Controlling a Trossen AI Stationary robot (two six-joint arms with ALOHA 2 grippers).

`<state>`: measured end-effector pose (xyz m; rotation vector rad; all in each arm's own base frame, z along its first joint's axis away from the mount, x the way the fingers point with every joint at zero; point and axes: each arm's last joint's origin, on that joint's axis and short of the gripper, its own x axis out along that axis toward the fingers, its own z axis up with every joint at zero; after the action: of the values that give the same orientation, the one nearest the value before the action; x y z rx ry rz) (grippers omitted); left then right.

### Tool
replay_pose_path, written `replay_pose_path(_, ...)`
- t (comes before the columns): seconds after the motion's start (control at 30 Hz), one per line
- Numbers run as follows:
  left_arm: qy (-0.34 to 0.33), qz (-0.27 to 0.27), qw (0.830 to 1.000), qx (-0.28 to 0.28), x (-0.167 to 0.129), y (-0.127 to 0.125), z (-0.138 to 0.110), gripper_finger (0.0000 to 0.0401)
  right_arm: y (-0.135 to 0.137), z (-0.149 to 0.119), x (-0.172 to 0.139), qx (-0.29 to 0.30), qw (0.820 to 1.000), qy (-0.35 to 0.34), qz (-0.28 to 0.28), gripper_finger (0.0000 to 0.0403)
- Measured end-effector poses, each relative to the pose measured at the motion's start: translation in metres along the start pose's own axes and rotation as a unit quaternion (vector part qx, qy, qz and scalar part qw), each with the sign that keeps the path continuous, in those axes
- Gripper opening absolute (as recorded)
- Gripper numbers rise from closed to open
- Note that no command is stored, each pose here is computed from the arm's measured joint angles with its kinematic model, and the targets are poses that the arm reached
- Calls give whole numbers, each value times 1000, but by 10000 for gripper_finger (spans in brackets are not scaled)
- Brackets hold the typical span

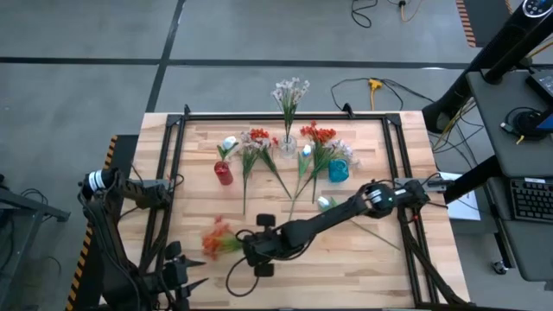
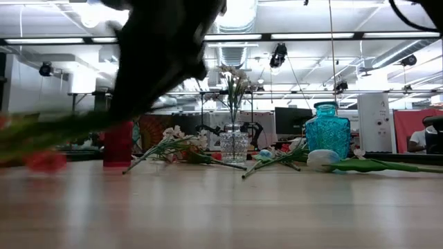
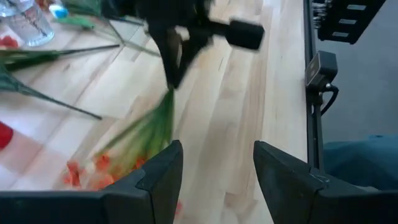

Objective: Sort flowers into vase by color
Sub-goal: Put the bottom orange flowers into the blue vase

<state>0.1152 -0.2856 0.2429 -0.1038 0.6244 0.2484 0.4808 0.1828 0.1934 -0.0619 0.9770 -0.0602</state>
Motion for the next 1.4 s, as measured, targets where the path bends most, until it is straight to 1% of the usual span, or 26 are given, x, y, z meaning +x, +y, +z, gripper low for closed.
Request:
replay_pose_path(0.07, -11, 0, 1000, 8, -1, 1, 2, 180, -4, 1, -19, -4, 1000, 7, -16, 18)
replay_pose_path(0.17, -34, 0, 999, 26, -2, 1, 3, 180, -11, 3, -47, -6, 1000, 5, -17, 18)
replay_pose_path(0.27, -38, -1, 999, 31, -2, 0, 2, 180, -21, -3, -72, 5, 999, -4, -36, 18)
replay_pose_path(0.33, -39, -3, 999, 30, -3, 0, 2, 180, -30, -11, -88, 16, 998, -12, -51, 18)
replay_pose_path(0.4, -46, -3, 998, 31, -4, 0, 2, 180, -37, -20, -100, 34, 997, -41, -61, 18)
replay_pose_path(0.47, -66, -3, 997, 36, -4, -1, 3, 180, -42, -31, -108, 51, 993, -86, -62, 18)
replay_pose_path(0.57, -111, 6, 992, 60, -4, 0, 6, 180, -47, -47, -114, 61, 982, -172, -37, 18)
replay_pose_path(0.63, -139, 19, 987, 72, -1, 0, 10, 180, -50, -58, -113, 66, 969, -237, -19, 18)
replay_pose_path(0.7, -151, 36, 984, 83, 5, 2, 16, 180, -55, -68, -109, 60, 950, -306, -10, 18)
replay_pose_path(0.8, -147, 65, 982, 102, 18, 6, 25, 180, -64, -84, -104, 56, 914, -402, -10, 18)
replay_pose_path(0.87, -141, 83, 980, 115, 27, 8, 32, 180, -69, -95, -103, 55, 886, -460, -8, 18)
replay_pose_path(0.97, -121, 111, 977, 139, 41, 14, 43, 180, -78, -109, -101, 52, 845, -533, 8, 18)
replay_pose_path(1.07, -98, 128, 974, 162, 54, 19, 55, 175, -85, -117, -101, 49, 814, -578, 30, 18)
replay_pose_path(1.1, -86, 130, 974, 166, 59, 20, 59, 172, -86, -119, -102, 49, 810, -584, 35, 18)
replay_pose_path(1.2, -46, 100, 979, 170, 69, 19, 71, 163, -85, -119, -104, 43, 803, -593, 51, 18)
replay_pose_path(1.27, -28, 60, 980, 187, 75, 13, 78, 154, -81, -118, -109, 37, 799, -597, 64, 18)
replay_pose_path(1.33, -28, 18, 974, 223, 77, 5, 83, 145, -78, -117, -117, 28, 791, -606, 82, 18)
replay_pose_path(1.4, -53, -22, 965, 254, 76, -5, 90, 135, -75, -117, -126, 19, 782, -617, 92, 18)
